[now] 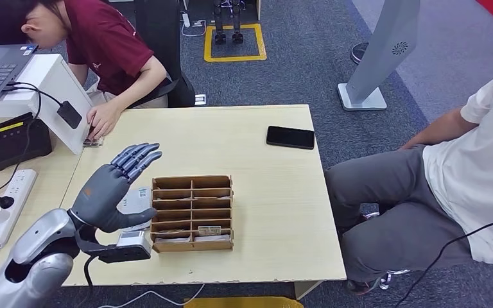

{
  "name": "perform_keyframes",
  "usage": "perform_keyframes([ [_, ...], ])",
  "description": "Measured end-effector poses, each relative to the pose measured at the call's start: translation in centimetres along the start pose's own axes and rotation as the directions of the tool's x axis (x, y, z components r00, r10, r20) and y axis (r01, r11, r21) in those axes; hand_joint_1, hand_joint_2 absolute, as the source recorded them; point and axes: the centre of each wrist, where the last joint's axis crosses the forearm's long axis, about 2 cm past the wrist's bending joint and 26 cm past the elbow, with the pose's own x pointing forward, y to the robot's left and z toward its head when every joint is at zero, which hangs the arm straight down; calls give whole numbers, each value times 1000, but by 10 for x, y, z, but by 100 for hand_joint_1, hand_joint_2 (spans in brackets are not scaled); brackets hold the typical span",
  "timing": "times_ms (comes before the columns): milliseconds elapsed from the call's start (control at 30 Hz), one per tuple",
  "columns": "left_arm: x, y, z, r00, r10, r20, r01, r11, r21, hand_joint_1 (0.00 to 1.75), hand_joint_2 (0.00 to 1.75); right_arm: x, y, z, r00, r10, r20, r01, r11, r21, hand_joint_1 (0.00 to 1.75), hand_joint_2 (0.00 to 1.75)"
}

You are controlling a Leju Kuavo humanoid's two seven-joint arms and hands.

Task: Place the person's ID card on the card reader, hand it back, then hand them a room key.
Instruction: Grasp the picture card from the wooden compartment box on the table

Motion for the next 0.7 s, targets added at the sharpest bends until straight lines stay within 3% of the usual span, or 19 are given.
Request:
perform_keyframes([
  [200,19,-14,4,996,-42,74,45,998,-40,0,175,2,-2,-1,1000,-5,-8,5,1000,0,0,175],
  [467,25,-18,9,994,-43,102,50,996,-72,0,175,2,-2,-1,1000,-9,-13,9,1000,-1,0,175],
  [700,24,-20,16,984,-153,91,163,980,-117,0,175,2,-2,-1,1000,-11,-19,11,1000,1,0,175],
])
